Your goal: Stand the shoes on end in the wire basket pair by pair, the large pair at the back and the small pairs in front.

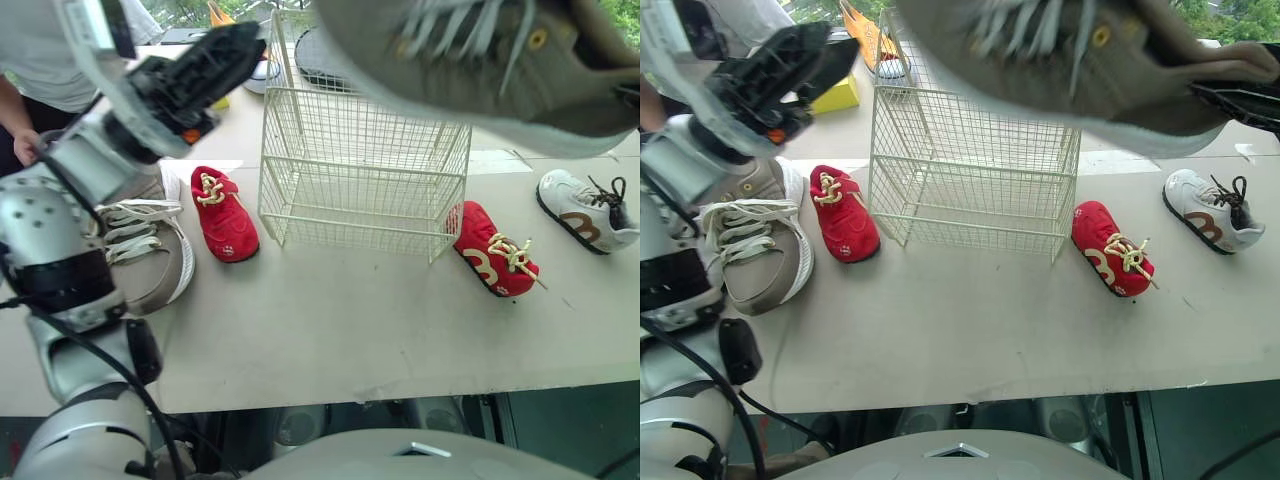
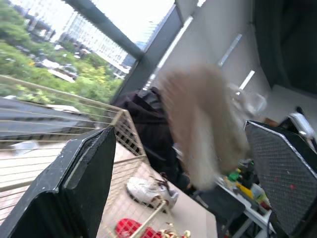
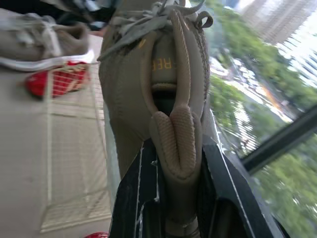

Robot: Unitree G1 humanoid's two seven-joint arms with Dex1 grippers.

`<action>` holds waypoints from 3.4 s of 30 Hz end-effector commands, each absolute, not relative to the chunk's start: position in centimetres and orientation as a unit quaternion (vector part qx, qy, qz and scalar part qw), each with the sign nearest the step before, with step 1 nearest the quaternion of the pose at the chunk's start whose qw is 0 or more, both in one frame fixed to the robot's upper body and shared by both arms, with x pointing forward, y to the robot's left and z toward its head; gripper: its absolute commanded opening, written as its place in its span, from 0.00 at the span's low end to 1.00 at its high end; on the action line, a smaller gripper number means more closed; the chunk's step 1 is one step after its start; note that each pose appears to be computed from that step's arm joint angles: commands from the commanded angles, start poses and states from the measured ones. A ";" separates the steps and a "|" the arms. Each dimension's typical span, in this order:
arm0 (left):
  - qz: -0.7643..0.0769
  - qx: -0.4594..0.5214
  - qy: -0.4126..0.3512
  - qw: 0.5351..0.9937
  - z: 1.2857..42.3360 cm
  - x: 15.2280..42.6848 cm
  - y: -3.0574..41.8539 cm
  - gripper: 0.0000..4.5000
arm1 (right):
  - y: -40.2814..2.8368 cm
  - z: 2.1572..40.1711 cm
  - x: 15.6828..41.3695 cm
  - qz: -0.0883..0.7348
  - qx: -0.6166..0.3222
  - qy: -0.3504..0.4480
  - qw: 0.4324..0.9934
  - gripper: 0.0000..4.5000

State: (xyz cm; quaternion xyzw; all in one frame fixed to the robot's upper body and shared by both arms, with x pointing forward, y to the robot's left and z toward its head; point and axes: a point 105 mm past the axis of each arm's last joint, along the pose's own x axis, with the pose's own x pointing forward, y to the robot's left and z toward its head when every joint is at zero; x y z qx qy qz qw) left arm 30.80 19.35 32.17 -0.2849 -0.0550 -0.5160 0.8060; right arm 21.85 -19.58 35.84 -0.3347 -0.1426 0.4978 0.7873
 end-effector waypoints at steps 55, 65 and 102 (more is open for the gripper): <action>-0.699 0.054 0.181 0.689 26.9 23.8 11.2 0.07 | -7.3 35.1 26.0 0.751 -0.428 -0.179 0.470 0.27; -0.660 -0.021 0.084 0.747 29.2 24.0 13.5 0.03 | -9.5 35.9 27.5 0.704 -0.405 -0.162 0.561 1.00; -0.460 -0.030 -0.211 0.862 33.4 28.3 8.7 0.03 | -7.7 31.8 30.9 0.400 0.078 -0.062 0.911 0.69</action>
